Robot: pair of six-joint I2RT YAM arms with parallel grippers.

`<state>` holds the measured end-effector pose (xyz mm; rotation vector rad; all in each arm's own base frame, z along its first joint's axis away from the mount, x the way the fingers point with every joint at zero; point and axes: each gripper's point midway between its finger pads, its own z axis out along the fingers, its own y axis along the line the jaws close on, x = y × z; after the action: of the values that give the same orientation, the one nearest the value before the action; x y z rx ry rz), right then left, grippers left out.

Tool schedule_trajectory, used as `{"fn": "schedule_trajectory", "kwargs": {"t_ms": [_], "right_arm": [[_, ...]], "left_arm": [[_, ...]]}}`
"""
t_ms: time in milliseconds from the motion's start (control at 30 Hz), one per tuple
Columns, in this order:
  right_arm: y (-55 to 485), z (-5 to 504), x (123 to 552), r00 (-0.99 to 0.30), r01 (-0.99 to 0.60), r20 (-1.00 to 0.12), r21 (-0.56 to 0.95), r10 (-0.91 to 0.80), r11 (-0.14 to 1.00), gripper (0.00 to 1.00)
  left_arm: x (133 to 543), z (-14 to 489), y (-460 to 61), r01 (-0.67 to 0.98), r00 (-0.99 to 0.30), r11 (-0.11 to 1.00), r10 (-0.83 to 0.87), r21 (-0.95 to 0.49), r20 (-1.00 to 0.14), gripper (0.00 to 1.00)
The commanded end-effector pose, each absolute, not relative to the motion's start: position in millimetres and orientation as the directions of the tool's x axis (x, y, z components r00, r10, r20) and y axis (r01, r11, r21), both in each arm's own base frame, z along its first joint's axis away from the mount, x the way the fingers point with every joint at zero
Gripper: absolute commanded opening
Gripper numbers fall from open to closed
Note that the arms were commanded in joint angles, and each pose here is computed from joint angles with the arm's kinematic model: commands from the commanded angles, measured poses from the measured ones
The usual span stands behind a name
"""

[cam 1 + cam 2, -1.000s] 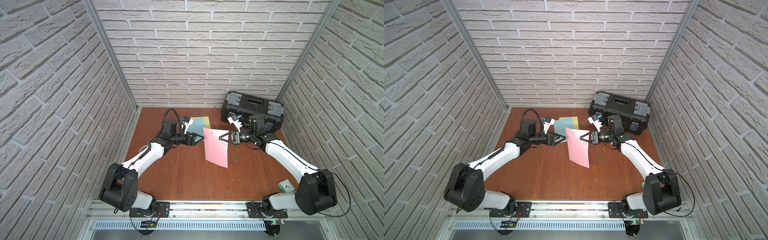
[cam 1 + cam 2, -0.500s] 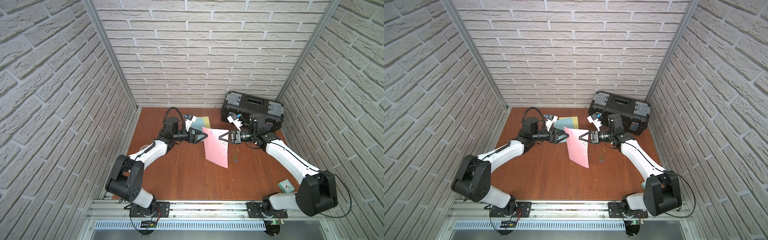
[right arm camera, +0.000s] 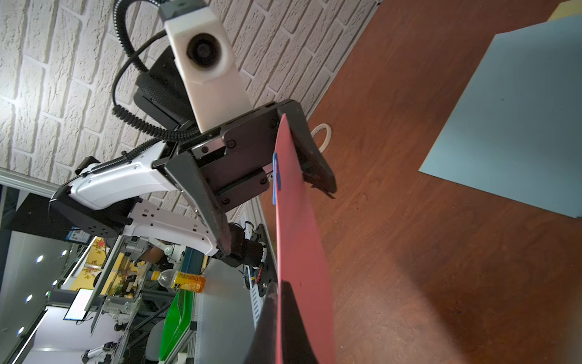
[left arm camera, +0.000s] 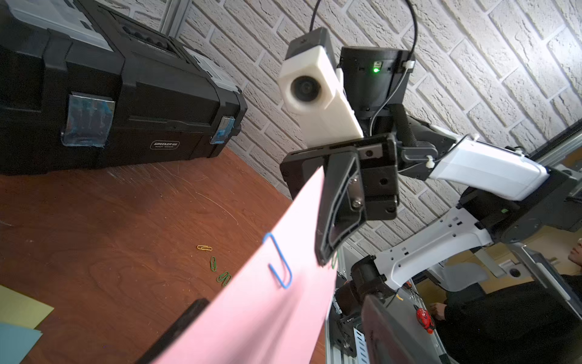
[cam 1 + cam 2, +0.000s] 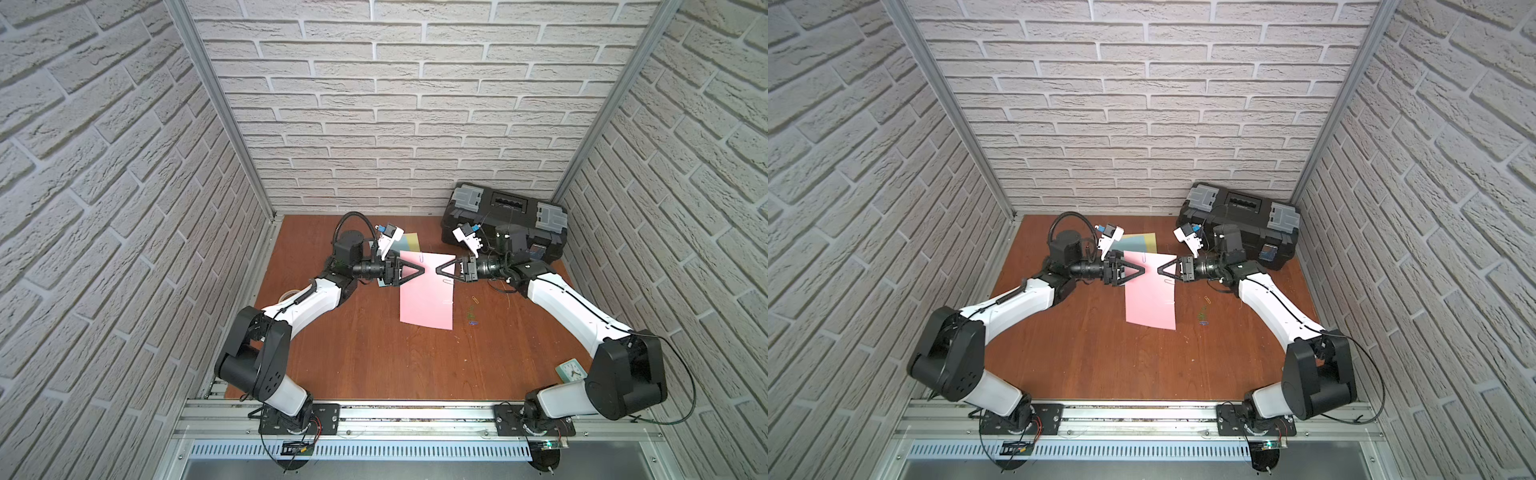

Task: Unclip the paperclips from the documents
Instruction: Adjust the document.

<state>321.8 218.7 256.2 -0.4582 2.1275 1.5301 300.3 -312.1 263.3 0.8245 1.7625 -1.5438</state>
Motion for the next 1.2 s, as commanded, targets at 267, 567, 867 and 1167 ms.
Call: {"fn": "schedule_trajectory", "kwargs": {"t_ms": [267,567,867,1167], "right_arm": [[214.2,257.2,333.2,-0.819,-0.532,-0.573,0.771,0.017,0.349,0.03],[214.1,251.4,330.4,-0.825,-0.527,-0.565,0.771,0.003,0.357,0.03],[213.3,250.3,326.8,-0.823,-0.532,-0.568,0.765,-0.009,0.362,0.03],[212.0,246.3,325.6,-0.817,-0.542,-0.576,0.747,-0.035,0.385,0.25]], "left_arm": [[291.8,289.7,-314.0,0.837,-0.547,0.055,0.053,-0.544,-0.836,0.39],[297.7,282.0,-315.3,0.822,-0.568,0.088,0.065,-0.562,-0.821,0.07],[298.4,282.7,-312.8,0.826,-0.561,0.115,0.086,-0.551,-0.823,0.00],[299.6,281.2,-311.5,0.822,-0.567,0.124,0.098,-0.556,-0.818,0.00]]}}
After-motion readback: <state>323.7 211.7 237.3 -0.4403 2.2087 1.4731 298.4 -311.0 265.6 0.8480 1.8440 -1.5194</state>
